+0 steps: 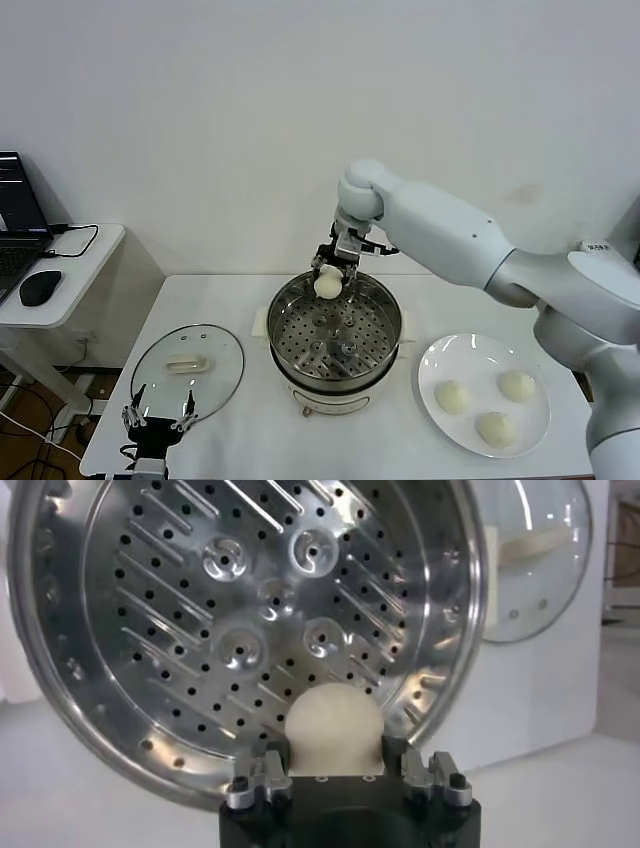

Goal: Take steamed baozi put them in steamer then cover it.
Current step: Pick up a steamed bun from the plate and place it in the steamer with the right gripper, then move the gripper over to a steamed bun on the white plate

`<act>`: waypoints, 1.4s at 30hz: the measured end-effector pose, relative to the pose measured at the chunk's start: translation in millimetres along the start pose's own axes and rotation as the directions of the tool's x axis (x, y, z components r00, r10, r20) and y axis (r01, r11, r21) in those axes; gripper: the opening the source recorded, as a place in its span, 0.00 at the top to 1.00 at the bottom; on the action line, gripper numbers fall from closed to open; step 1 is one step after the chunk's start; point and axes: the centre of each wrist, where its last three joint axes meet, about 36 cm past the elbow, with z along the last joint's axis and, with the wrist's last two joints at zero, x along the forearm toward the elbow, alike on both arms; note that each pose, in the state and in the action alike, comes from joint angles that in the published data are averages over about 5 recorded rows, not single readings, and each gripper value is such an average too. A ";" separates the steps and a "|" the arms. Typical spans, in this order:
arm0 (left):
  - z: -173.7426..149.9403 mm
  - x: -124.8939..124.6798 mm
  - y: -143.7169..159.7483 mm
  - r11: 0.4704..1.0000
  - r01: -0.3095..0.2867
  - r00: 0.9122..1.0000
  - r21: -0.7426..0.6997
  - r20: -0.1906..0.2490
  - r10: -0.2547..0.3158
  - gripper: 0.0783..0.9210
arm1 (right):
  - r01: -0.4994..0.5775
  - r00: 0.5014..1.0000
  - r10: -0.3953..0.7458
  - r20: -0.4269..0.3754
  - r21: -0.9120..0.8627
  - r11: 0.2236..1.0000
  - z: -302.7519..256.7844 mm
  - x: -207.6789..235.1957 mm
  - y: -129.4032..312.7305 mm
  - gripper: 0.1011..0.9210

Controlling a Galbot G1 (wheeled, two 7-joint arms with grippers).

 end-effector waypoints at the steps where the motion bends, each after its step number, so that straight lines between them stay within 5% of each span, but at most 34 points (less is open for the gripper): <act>1: 0.2 -0.1 -0.3 1.000 -0.001 1.000 0.002 -0.001 0.001 0.12 | 0.001 1.000 -0.001 0.003 -0.001 1.000 -0.5 -2.6 0.8 0.43; 23: 4.9 -1.7 -4.8 1.000 -0.015 1.000 0.020 -0.016 0.016 0.12 | -0.003 1.000 0.005 0.025 -0.049 0.999 -2.9 -31.7 8.8 0.43; 34: 6.2 -1.6 -6.2 1.000 -0.018 1.000 0.023 -0.021 0.018 0.12 | -0.033 0.999 0.036 0.033 -0.085 0.996 -2.5 -25.8 11.8 0.14; 42: 3.3 -1.0 -7.4 0.999 -0.025 1.000 0.026 -0.014 0.026 0.12 | -0.071 0.996 0.079 0.041 -0.169 0.983 -2.4 5.1 25.0 0.12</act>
